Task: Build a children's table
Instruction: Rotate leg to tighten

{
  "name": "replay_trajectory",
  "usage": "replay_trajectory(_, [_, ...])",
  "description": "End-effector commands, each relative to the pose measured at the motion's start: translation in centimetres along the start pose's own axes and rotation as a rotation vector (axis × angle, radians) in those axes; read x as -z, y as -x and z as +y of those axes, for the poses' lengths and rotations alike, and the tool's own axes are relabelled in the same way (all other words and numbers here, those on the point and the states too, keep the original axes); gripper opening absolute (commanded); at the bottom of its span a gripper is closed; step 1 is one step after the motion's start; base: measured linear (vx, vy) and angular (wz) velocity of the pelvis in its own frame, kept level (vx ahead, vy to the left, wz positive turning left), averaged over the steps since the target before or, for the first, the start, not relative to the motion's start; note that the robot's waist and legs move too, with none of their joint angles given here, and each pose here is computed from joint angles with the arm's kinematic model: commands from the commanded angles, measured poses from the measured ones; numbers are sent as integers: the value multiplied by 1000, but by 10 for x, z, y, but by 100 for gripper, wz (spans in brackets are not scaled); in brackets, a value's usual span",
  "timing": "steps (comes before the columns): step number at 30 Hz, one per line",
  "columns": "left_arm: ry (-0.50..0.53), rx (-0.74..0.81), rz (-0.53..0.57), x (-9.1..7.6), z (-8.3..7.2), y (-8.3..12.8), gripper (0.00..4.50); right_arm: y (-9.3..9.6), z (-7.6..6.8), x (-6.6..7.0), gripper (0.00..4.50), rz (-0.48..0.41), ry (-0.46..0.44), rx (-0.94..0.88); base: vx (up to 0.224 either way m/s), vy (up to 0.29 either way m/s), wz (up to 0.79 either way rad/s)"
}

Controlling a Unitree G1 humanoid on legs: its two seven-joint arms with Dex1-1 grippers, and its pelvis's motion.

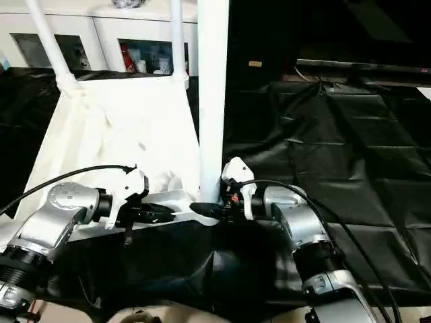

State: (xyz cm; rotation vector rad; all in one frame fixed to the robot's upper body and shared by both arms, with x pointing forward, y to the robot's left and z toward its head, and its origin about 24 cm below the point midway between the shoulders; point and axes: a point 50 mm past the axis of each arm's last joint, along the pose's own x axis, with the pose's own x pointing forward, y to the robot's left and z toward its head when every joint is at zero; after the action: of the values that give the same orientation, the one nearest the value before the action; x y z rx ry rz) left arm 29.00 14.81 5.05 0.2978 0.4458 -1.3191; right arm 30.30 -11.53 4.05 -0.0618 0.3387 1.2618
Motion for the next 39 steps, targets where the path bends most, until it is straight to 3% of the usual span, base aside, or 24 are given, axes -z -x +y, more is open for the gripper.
replay_trajectory(1, [-1, -61, -55, -11, 4, -11, 0, -20, 17, 6, 259, -10, -40, -97, 0, 0, 0])
replay_trajectory(6, [31, -218, -93, -25, 19, -29, 0, -41, 8, 17, 259, -22, -133, 192, 0, 0, 0])
replay_trajectory(12, [38, -293, -109, -37, 23, -48, 0, -60, 5, 19, 256, -30, -225, 356, 0, 0, 0])
replay_trajectory(14, [49, -317, -112, -41, 23, -56, 0, -69, 6, 17, 256, -28, -231, 406, 0, 0, 0])
replay_trajectory(15, [46, -319, -125, -46, 21, -62, 0, -78, 11, 15, 256, -25, -191, 388, 0, 0, 0])
replay_trajectory(17, [30, -290, -135, -48, 18, -66, 0, -81, 13, 12, 256, -44, -184, 359, 0, 0, 0])
replay_trajectory(19, [24, -280, -137, -48, 16, -66, 0, -81, 13, 11, 326, -59, -196, 350, 0, 0, 0])
replay_trajectory(22, [7, -223, -144, -45, 12, -62, 0, -75, 12, 8, 335, -94, -218, 294, 0, 0, 0])
replay_trajectory(27, [-11, -157, -131, -36, 8, -52, 0, -62, 11, 7, 390, -78, -139, 205, 0, 0, 0])
replay_trajectory(39, [-43, 37, -89, -20, -4, -20, 0, -14, 7, 11, 390, 48, 32, -33, 0, 0, 0])
